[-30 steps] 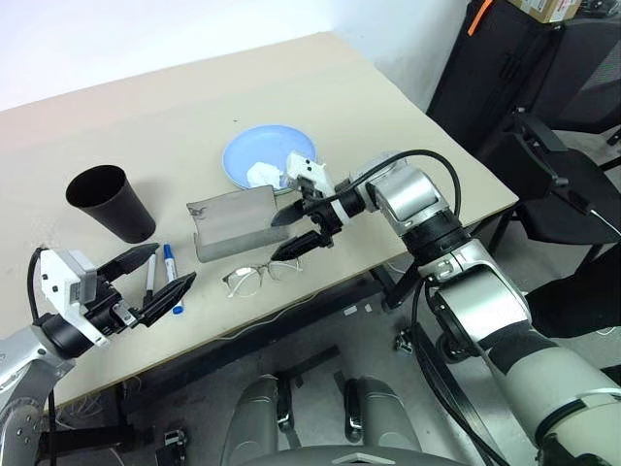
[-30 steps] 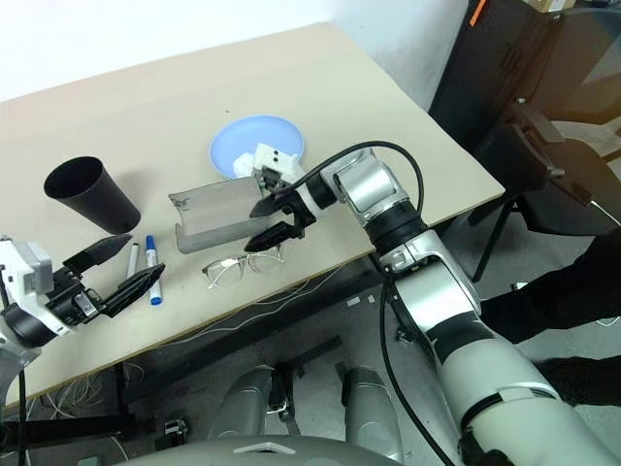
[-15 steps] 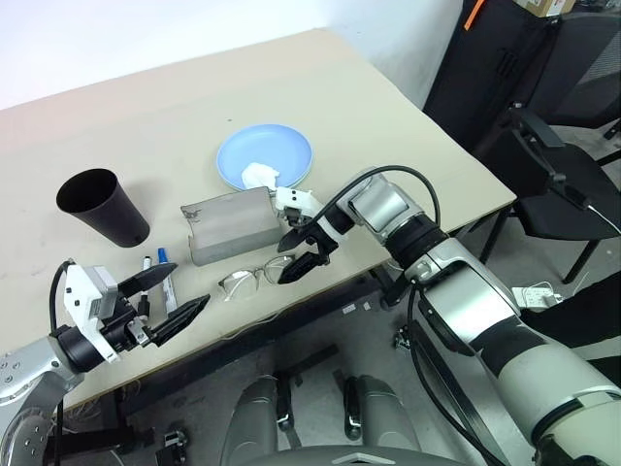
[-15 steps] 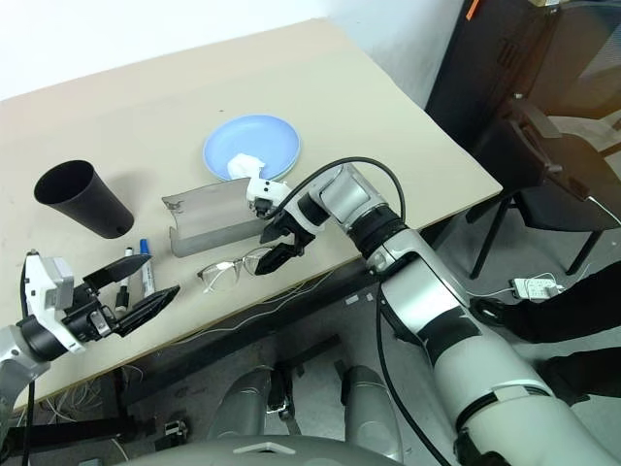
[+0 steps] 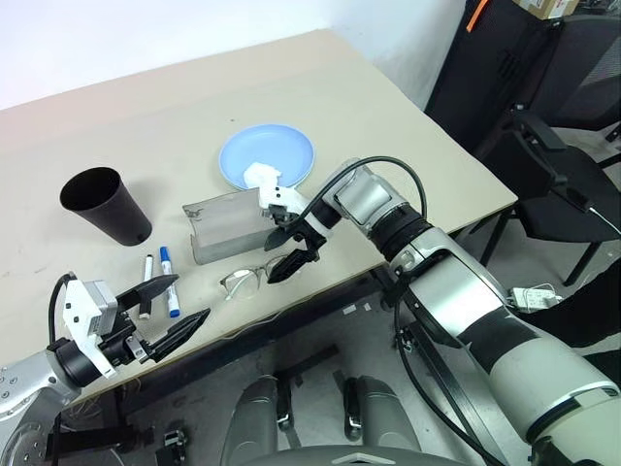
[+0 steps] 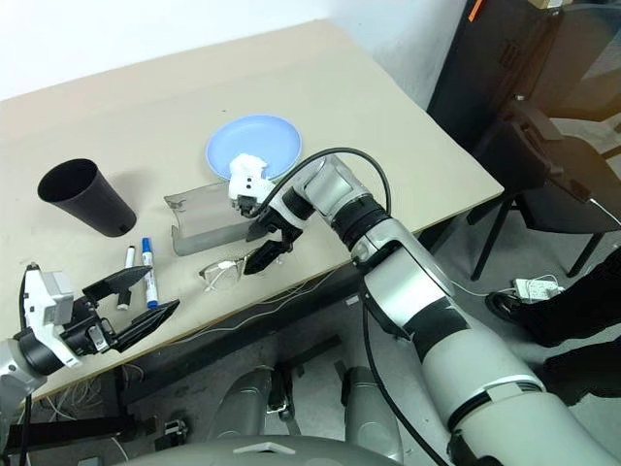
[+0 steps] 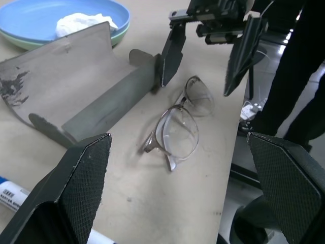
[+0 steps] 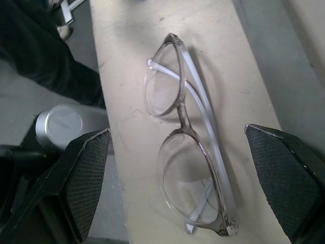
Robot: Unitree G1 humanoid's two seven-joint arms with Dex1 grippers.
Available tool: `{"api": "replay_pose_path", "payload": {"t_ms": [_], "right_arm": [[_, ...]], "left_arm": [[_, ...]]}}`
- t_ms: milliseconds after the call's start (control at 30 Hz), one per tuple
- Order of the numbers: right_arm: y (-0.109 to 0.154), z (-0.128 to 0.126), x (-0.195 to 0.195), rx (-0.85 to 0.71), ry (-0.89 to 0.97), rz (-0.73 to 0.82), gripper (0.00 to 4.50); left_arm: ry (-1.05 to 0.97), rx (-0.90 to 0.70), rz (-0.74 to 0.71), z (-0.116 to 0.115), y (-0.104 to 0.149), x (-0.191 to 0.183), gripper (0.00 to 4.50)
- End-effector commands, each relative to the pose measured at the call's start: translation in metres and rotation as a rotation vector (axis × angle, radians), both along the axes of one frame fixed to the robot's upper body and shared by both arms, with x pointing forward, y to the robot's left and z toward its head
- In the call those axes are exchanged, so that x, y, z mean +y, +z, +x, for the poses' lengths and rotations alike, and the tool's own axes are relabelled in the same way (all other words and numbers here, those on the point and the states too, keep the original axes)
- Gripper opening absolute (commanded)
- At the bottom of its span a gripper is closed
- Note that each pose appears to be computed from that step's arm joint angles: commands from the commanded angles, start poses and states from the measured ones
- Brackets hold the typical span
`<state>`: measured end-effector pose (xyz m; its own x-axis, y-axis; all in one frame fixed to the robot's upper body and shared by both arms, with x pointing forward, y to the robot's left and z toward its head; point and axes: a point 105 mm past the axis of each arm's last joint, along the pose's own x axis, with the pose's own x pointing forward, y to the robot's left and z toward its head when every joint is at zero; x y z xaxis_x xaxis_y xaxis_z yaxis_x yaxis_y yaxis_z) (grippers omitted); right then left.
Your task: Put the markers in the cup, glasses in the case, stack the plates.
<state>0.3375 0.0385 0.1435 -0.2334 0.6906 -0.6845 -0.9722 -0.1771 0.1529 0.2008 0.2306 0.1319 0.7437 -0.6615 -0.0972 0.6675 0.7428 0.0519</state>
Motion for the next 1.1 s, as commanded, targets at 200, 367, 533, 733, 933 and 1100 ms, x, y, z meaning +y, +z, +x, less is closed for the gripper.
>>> {"api": "replay_pose_path", "payload": {"t_ms": [200, 367, 533, 733, 933, 1100], "right_arm": [[0.013, -0.006, 0.013, -0.082, 0.119, -0.046, 4.46], [0.01, -0.004, 0.014, -0.092, 0.126, -0.077, 4.46], [0.008, -0.004, 0.016, -0.102, 0.133, -0.095, 4.46], [0.007, -0.004, 0.016, -0.109, 0.143, -0.114, 3.96], [0.012, -0.005, 0.018, -0.111, 0.16, -0.135, 3.69], [0.013, -0.008, 0.022, -0.111, 0.179, -0.149, 3.69]], "left_arm": [[-0.021, -0.027, 0.007, 0.002, -0.005, -0.003, 4.5], [-0.024, -0.034, 0.004, 0.004, -0.007, -0.004, 4.5], [-0.022, -0.038, -0.004, 0.005, -0.01, -0.006, 4.5], [-0.017, -0.046, -0.01, 0.006, -0.016, -0.006, 4.5], [-0.017, -0.05, -0.01, 0.009, -0.021, -0.008, 4.5], [-0.014, -0.063, -0.023, 0.014, -0.021, -0.012, 4.5]]}}
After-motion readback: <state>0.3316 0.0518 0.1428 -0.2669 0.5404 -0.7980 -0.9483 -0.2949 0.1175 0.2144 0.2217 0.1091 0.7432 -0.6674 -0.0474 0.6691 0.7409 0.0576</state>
